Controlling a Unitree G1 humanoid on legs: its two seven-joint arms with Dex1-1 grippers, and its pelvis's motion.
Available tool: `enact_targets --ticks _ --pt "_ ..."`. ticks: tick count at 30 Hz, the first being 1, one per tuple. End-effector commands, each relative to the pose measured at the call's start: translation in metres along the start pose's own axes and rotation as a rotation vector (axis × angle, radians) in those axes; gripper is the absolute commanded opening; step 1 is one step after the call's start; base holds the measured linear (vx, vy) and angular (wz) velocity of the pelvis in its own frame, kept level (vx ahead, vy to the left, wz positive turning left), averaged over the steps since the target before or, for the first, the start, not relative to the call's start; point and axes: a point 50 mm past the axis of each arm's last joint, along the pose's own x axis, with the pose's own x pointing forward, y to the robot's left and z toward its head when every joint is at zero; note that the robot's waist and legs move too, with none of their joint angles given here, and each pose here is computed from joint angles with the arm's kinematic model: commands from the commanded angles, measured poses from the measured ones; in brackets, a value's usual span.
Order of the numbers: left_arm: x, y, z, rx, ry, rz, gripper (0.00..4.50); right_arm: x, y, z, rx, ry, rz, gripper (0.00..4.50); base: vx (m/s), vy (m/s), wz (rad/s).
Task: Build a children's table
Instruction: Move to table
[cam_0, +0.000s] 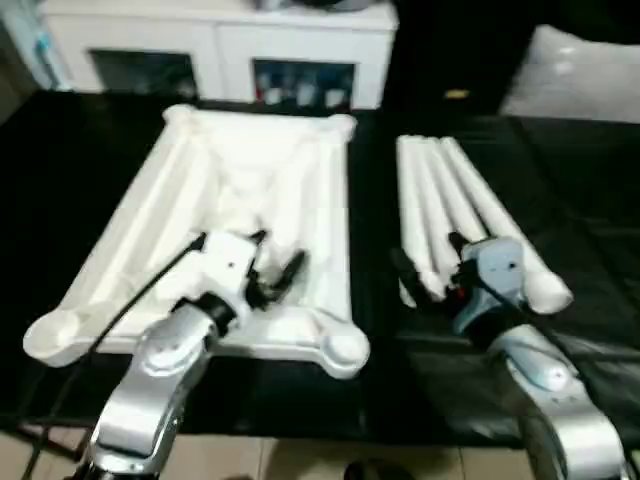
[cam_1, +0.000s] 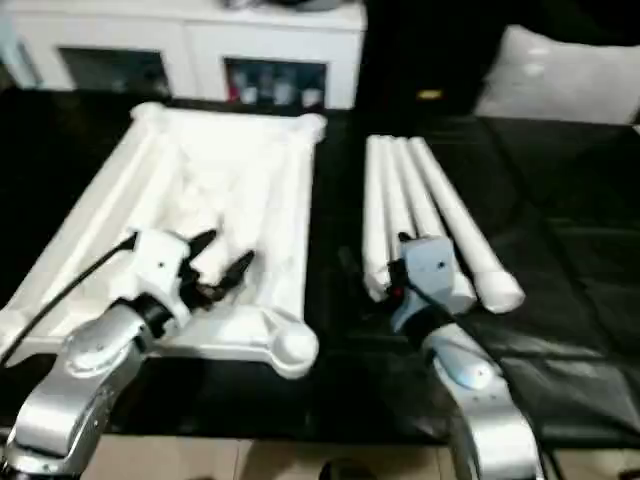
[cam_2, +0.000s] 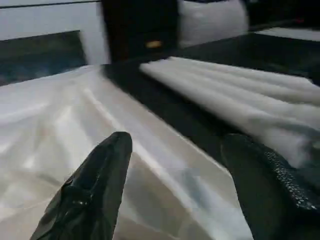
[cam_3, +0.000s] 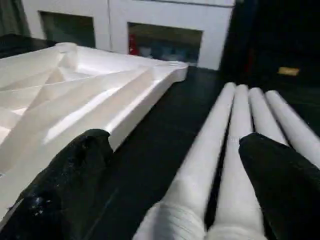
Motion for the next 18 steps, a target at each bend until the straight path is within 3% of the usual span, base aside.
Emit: enact_targets --ticks 1,6,9,10,12,14,18 --pt "-0.002 -0.002 0.000 0.007 0.041 -0.105 3.31 0.005 0.002 0.004 -0.014 -0.001 0.042 4.50 0.000 0.000 0.00" --pt "-0.007 0.004 -0.001 0.082 0.111 -0.307 3.05 0.009 0.003 0.004 -0.089 0.035 0.209 4.50 0.000 0.000 0.00" --pt "-0.010 0.009 -0.001 0.110 0.127 -0.356 2.66 0.006 0.003 0.006 -0.093 0.035 0.255 4.50 0.000 0.000 0.00" --pt "-0.017 0.013 -0.001 0.148 0.165 -0.468 2.62 0.000 0.004 0.007 -0.075 0.053 0.363 4.50 0.000 0.000 0.00" --pt "-0.017 0.013 -0.001 0.148 0.170 -0.476 2.58 0.000 0.005 0.008 -0.074 0.055 0.371 4.50 0.000 0.000 0.00" --pt "-0.021 0.013 -0.001 0.138 0.212 -0.549 2.26 -0.002 0.004 0.009 -0.083 0.056 0.407 4.50 0.000 0.000 0.00" --pt "-0.025 0.009 -0.004 0.174 0.321 -0.685 2.13 -0.005 0.001 0.007 -0.174 0.089 0.473 4.50 0.000 0.000 0.00"
